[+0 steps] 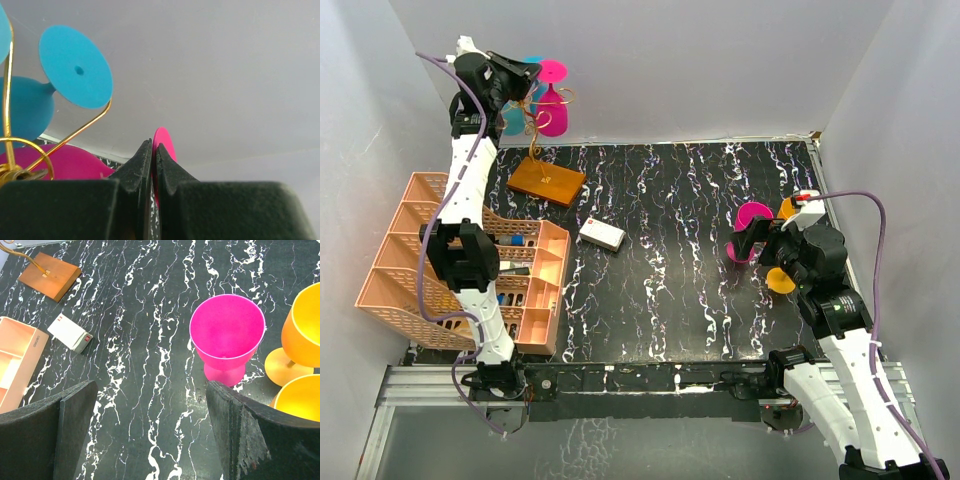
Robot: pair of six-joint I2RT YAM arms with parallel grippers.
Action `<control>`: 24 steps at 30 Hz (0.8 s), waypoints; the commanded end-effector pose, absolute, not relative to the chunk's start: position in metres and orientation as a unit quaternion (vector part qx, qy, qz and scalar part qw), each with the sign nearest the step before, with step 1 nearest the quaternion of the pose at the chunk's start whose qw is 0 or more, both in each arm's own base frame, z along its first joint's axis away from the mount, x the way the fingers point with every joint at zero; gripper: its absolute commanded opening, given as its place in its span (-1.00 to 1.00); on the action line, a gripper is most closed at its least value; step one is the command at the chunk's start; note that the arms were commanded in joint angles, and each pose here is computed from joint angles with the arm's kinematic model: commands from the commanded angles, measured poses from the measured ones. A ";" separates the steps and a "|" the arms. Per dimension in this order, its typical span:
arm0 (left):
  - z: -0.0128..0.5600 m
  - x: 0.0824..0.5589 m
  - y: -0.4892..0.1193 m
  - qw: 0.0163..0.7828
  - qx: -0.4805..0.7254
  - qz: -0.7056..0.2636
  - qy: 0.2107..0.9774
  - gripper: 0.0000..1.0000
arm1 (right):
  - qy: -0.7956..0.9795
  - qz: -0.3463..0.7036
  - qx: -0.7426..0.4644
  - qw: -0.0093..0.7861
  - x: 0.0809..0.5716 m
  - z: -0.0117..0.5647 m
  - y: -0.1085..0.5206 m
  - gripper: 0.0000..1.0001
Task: Take the wine glass off the wine glass rack
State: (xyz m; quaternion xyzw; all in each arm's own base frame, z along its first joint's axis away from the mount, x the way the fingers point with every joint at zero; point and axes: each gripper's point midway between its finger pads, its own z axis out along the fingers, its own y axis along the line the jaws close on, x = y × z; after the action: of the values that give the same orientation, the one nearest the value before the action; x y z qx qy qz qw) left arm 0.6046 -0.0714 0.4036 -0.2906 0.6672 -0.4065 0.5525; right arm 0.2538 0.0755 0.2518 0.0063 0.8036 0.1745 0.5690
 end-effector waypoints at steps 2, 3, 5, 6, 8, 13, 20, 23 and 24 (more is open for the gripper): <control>0.441 0.610 -0.074 0.584 -0.286 -0.426 0.629 -1.00 | 0.780 0.178 0.009 0.600 0.259 0.270 0.075 0.99; 0.438 0.613 -0.076 0.583 -0.287 -0.425 0.630 -1.00 | 0.780 0.179 0.009 0.600 0.259 0.270 0.075 0.99; 0.437 0.615 -0.080 0.585 -0.288 -0.421 0.631 -1.00 | 0.779 0.179 0.009 0.601 0.259 0.270 0.075 0.99; 0.437 0.617 -0.080 0.586 -0.289 -0.418 0.630 -1.00 | 0.779 0.179 0.009 0.601 0.259 0.270 0.075 0.99; 0.436 0.618 -0.083 0.588 -0.290 -0.415 0.631 -1.00 | 0.779 0.178 0.009 0.601 0.259 0.270 0.075 0.99; 0.431 0.623 -0.098 0.581 -0.283 -0.425 0.634 -1.00 | 0.779 0.178 0.009 0.601 0.259 0.270 0.075 0.99; 0.428 0.619 -0.127 0.562 -0.266 -0.449 0.642 -1.00 | 0.779 0.179 0.008 0.601 0.259 0.270 0.075 0.99; 0.432 0.615 -0.137 0.551 -0.258 -0.466 0.642 -1.00 | 0.780 0.180 0.008 0.599 0.259 0.270 0.076 0.99; 0.434 0.613 -0.141 0.548 -0.254 -0.472 0.643 -1.00 | 0.781 0.180 0.008 0.598 0.259 0.270 0.076 0.99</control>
State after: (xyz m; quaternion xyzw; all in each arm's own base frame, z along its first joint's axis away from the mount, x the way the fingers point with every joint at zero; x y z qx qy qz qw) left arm 0.6251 -0.1239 0.3939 -0.2870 0.6656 -0.4318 0.5368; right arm 0.2533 0.0754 0.2532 0.0061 0.8017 0.1749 0.5716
